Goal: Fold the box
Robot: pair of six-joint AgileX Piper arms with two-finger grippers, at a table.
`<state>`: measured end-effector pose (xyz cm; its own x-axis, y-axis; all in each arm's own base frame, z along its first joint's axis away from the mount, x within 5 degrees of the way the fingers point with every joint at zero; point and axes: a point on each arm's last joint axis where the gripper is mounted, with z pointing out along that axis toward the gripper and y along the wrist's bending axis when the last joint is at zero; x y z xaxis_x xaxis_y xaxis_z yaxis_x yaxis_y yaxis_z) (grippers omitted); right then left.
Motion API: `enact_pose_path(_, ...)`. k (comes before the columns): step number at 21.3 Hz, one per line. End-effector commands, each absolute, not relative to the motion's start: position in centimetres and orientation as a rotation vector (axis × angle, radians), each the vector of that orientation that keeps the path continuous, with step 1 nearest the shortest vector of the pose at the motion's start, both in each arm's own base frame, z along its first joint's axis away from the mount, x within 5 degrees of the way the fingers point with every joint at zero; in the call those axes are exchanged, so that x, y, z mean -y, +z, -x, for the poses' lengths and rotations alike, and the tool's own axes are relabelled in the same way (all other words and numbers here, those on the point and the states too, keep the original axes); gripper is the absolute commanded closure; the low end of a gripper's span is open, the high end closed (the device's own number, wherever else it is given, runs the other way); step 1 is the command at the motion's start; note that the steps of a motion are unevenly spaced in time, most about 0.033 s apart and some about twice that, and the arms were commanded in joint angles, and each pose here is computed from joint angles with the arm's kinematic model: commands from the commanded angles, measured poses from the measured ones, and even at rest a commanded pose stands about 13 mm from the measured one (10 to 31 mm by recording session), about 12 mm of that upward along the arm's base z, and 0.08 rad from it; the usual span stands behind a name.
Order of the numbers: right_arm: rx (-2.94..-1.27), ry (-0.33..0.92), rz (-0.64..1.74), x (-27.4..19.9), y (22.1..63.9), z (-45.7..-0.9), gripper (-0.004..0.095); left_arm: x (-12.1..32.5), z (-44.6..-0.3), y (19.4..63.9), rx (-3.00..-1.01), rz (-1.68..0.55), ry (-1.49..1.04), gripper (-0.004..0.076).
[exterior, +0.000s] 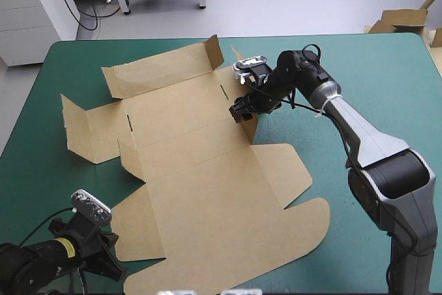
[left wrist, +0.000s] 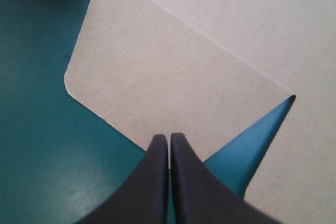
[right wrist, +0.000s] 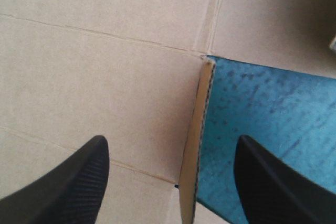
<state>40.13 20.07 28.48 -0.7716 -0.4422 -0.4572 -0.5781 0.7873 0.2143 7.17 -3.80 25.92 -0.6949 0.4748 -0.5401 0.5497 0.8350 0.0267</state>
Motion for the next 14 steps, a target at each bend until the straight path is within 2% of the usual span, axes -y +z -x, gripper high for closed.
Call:
enact_pose_path(1, -2.479, 0.493, 0.755, -20.2, 30.9, -40.1, 0.0333, 4.1, -7.5, 26.8, -2.420, -0.732, -0.209, 0.0731)
enact_pose_path(4, -2.509, 0.474, 0.783, -20.5, 29.1, -40.8, 0.0361, 4.1, -7.5, 26.8, -2.420, -0.732, -0.209, 0.0731)
enact_pose_path(9, -2.525, 0.443, 0.795, -20.5, 28.3, -41.1, 0.0362, 4.1, -7.5, 26.8, -2.420, -0.732, -0.209, 0.0731)
enact_pose_path(11, -2.518, 0.439, 0.806, -20.5, 28.3, -41.1, 0.0396, 4.1, -7.5, 26.8, -2.420, -0.732, -0.209, 0.0731)
enact_pose_path(13, -2.518, 0.438, 0.807, -20.5, 28.3, -41.1, 0.0499, 4.1, -7.5, 26.8, -2.420, -0.732, -0.209, 0.0731)
enact_pose_path(14, -2.511, 0.433, 0.828, -20.5, 28.2, -41.1, 0.0604, 4.1, -7.5, 26.8, -2.420, -0.732, -0.209, 0.0731)
